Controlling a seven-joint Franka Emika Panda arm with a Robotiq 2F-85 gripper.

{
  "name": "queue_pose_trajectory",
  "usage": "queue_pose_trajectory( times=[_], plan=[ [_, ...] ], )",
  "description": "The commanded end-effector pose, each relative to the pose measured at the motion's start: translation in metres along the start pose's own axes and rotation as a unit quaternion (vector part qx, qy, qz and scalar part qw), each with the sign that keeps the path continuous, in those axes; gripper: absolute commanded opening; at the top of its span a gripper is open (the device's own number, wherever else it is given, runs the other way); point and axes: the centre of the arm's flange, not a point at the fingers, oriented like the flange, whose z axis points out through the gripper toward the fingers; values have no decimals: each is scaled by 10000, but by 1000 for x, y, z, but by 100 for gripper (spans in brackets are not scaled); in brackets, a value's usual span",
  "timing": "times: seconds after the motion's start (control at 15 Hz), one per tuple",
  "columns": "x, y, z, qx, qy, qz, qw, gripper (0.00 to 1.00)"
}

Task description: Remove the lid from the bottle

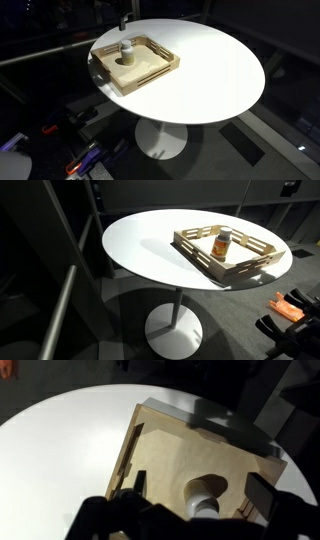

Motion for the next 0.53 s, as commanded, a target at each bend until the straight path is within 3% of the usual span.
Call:
queue_pose_trajectory(
  times=[0.0, 0.27, 0.47],
  plan=[
    [30, -4, 5, 60, 228, -262, 9994, 100],
    [42, -9, 14, 51, 428, -334, 9985, 100],
    [33, -9, 18, -34, 360, -223, 9991, 100]
  ],
)
